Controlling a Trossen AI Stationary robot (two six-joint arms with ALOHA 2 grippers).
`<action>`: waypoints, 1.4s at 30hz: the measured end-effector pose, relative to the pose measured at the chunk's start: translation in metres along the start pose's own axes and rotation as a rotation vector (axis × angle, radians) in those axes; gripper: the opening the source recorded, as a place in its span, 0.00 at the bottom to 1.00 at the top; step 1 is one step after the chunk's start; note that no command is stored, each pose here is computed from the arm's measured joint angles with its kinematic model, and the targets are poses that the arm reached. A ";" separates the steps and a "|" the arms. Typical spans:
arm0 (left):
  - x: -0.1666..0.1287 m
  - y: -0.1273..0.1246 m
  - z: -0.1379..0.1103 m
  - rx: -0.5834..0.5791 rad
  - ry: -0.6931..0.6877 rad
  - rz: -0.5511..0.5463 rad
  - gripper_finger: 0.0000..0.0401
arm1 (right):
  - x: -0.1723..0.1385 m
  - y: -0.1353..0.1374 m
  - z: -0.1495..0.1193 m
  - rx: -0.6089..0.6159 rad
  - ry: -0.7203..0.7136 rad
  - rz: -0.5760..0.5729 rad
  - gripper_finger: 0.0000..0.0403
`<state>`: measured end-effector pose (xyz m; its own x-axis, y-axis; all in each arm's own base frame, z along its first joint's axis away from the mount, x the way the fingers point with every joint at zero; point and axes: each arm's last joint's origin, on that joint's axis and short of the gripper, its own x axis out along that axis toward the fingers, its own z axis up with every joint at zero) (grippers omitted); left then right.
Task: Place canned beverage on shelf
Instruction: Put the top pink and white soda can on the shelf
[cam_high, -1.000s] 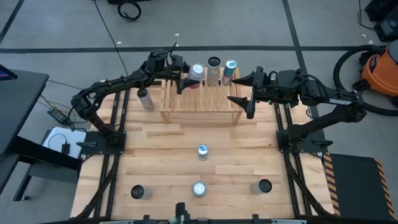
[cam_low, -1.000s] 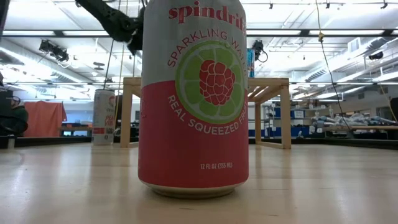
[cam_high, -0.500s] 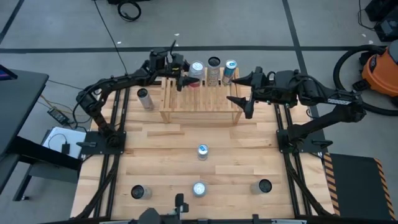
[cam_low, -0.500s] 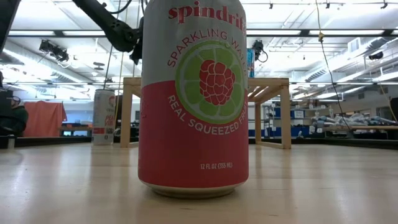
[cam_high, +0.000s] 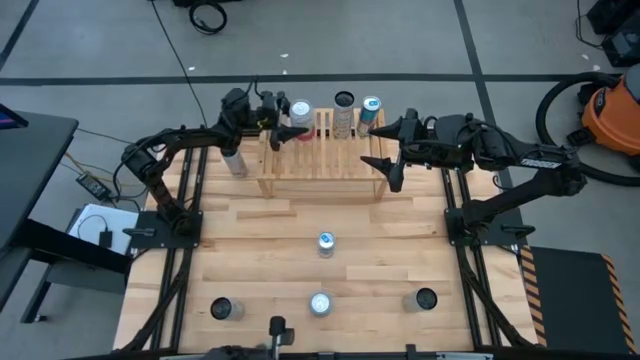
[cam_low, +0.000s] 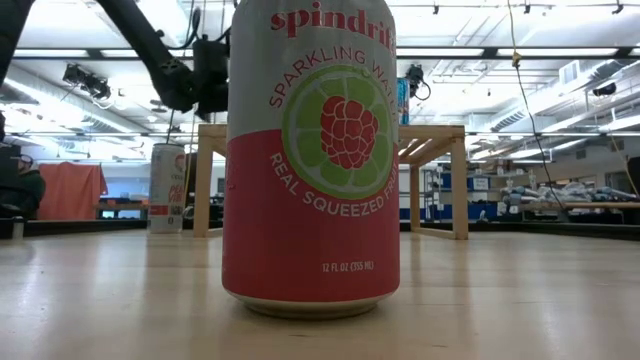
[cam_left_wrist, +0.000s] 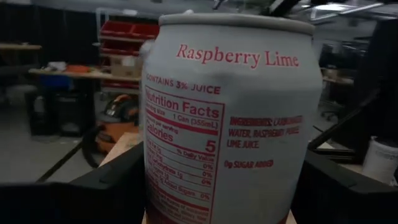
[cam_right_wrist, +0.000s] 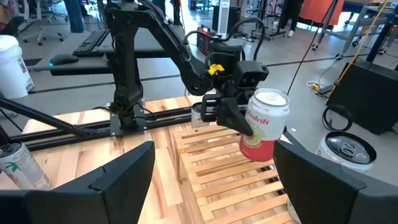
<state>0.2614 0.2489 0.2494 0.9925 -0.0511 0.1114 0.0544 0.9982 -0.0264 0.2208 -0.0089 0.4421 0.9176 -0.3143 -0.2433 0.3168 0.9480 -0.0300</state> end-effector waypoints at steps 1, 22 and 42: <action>0.002 0.000 0.003 0.013 0.002 -0.004 0.76 | 0.001 0.000 0.000 0.000 -0.001 0.000 0.84; 0.014 0.001 -0.003 0.062 0.093 0.090 0.77 | 0.009 0.003 -0.003 -0.007 0.020 0.005 0.84; 0.024 0.023 0.009 -0.002 0.102 0.132 0.77 | 0.006 0.010 -0.003 -0.018 0.024 0.039 0.84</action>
<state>0.2855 0.2712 0.2603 0.9970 0.0769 0.0056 -0.0766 0.9964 -0.0363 0.2292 -0.0009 0.4369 0.9232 -0.2755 -0.2680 0.2759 0.9605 -0.0370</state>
